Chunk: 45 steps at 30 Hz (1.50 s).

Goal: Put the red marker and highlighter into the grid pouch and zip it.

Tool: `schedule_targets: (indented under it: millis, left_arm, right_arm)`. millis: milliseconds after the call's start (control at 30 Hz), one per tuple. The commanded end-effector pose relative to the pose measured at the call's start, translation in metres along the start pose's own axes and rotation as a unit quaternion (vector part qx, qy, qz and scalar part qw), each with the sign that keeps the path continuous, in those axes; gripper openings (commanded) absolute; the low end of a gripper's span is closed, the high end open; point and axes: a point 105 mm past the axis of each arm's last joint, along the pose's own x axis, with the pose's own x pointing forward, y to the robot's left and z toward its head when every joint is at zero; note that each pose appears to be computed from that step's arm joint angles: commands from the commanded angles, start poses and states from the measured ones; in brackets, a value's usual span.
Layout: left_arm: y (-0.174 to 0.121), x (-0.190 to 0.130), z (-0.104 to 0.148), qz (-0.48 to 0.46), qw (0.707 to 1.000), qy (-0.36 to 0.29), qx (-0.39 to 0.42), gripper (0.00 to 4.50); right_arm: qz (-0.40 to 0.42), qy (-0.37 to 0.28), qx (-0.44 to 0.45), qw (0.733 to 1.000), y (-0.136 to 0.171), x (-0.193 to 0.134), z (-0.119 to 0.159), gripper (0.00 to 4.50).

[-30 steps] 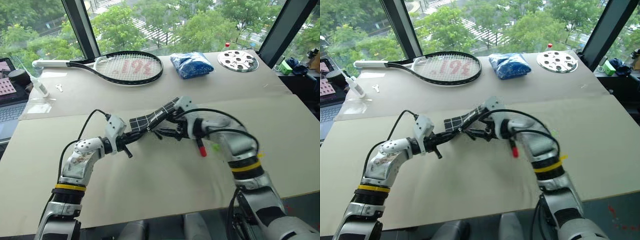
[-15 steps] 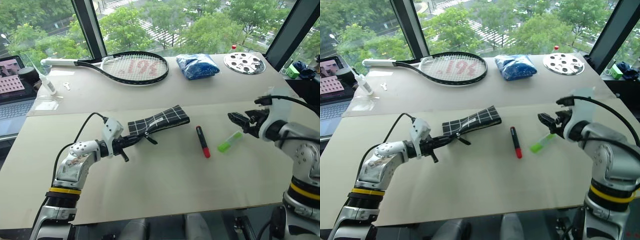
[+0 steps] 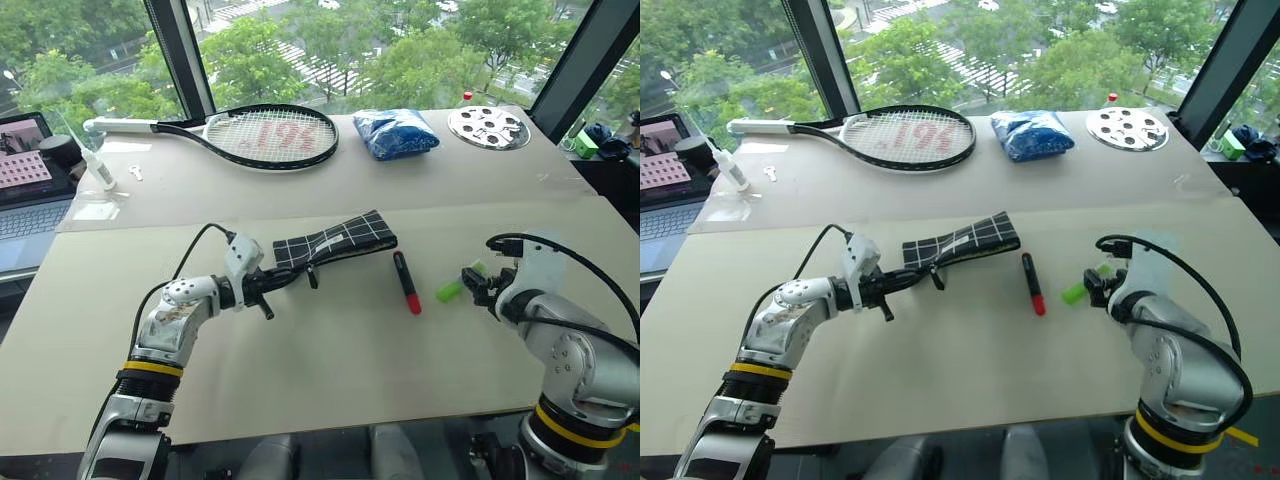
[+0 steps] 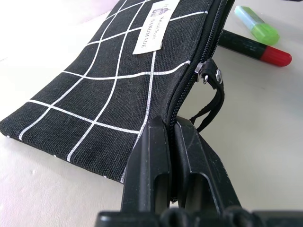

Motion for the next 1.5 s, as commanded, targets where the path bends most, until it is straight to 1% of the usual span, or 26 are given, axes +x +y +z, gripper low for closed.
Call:
schedule_targets:
  millis: [33, 167, 300, 500, 600, 700, 833, 867, 900, 967, 1000, 1100, 1167, 1200, 1233, 1267, 1300, 1333, 1367, 1400, 1433, 1500]
  left_arm:
    - [0.001, 0.001, 0.010, 0.003, 1.000, -0.016, 0.021, 0.00]
    - [0.001, 0.001, 0.009, 0.009, 1.000, -0.020, 0.019, 0.00]
    - [0.002, -0.002, 0.006, 0.019, 0.999, -0.017, 0.019, 0.00]
    - [0.002, -0.005, 0.003, 0.027, 0.999, -0.016, 0.018, 0.00]
    - [0.001, -0.006, 0.002, 0.030, 0.999, -0.016, 0.018, 0.00]
    - [0.002, -0.007, 0.002, 0.034, 0.999, -0.016, 0.018, 0.00]
    - [0.002, -0.009, 0.001, 0.038, 0.999, -0.016, 0.018, 0.00]
    - [0.003, -0.009, 0.001, 0.039, 0.999, -0.016, 0.018, 0.00]
    - [0.003, -0.010, 0.001, 0.040, 0.999, -0.016, 0.018, 0.00]
    - [0.003, -0.010, 0.002, 0.040, 0.999, -0.016, 0.019, 0.00]
    - [0.004, -0.010, 0.002, 0.040, 0.999, -0.016, 0.019, 0.00]
    - [0.004, -0.011, 0.003, 0.040, 0.999, -0.015, 0.021, 0.00]
    - [0.005, -0.011, 0.003, 0.039, 0.999, -0.014, 0.022, 0.00]
    - [0.005, -0.011, 0.003, 0.037, 0.999, -0.013, 0.021, 0.00]
    - [0.005, -0.011, 0.003, 0.035, 0.999, -0.012, 0.021, 0.00]
    - [0.005, -0.011, 0.003, 0.033, 0.999, -0.010, 0.021, 0.00]
    - [0.005, -0.011, 0.003, 0.032, 0.999, -0.008, 0.021, 0.00]
    - [0.005, -0.011, 0.003, 0.031, 0.999, -0.007, 0.021, 0.00]
    - [0.005, -0.011, 0.003, 0.031, 0.999, -0.007, 0.022, 0.00]
    - [0.005, -0.011, 0.004, 0.030, 0.999, -0.008, 0.025, 0.00]
    - [0.005, -0.011, 0.005, 0.030, 0.999, -0.008, 0.027, 0.00]
    - [0.004, -0.009, 0.007, 0.026, 0.999, -0.010, 0.029, 0.00]
  right_arm:
    - [-0.030, -0.019, 0.003, 0.999, -0.003, 0.003, 0.008, 3.58]
    - [-0.039, -0.009, 0.015, 0.999, 0.001, 0.011, 0.001, 3.58]
    - [-0.027, 0.002, 0.033, 0.999, 0.016, 0.020, -0.008, 3.58]
    - [-0.010, 0.012, 0.026, 1.000, 0.034, 0.027, -0.015, 3.58]
    - [-0.008, 0.016, 0.015, 1.000, 0.036, 0.028, -0.019, 3.58]
    - [-0.027, 0.019, -0.002, 0.999, 0.027, 0.026, -0.025, 3.58]
    - [-0.038, 0.024, -0.025, 0.999, 0.019, 0.023, -0.034, 2.57]
    - [-0.039, 0.024, -0.027, 0.999, 0.018, 0.023, -0.036, 2.26]
    - [-0.040, 0.021, -0.033, 0.998, 0.017, 0.023, -0.036, 1.82]
    - [-0.042, 0.014, -0.042, 0.998, 0.015, 0.023, -0.034, 1.14]
    - [-0.043, 0.010, -0.046, 0.998, 0.014, 0.024, -0.033, 1.03]
    - [-0.048, -0.004, -0.066, 0.997, 0.010, 0.025, -0.026, 1.04]
    - [-0.054, -0.032, -0.074, 0.995, 0.002, 0.029, -0.010, 1.04]
    - [-0.038, -0.074, -0.080, 0.993, 0.003, 0.029, 0.012, 1.04]
    - [-0.026, -0.104, -0.085, 0.991, 0.004, 0.029, 0.028, 1.04]
    - [0.009, -0.150, -0.093, 0.984, 0.012, 0.024, 0.053, 1.04]
    - [0.034, -0.181, -0.100, 0.978, 0.018, 0.020, 0.069, 1.04]
    - [0.081, -0.216, -0.122, 0.965, 0.031, 0.011, 0.085, 1.04]
    - [0.139, -0.247, -0.161, 0.945, 0.049, -0.002, 0.097, 1.04]
    - [0.198, -0.266, -0.213, 0.919, 0.067, -0.016, 0.100, 1.04]
    - [0.239, -0.275, -0.249, 0.897, 0.079, -0.025, 0.100, 1.04]
    - [0.301, -0.264, -0.345, 0.849, 0.095, -0.039, 0.082, 1.04]
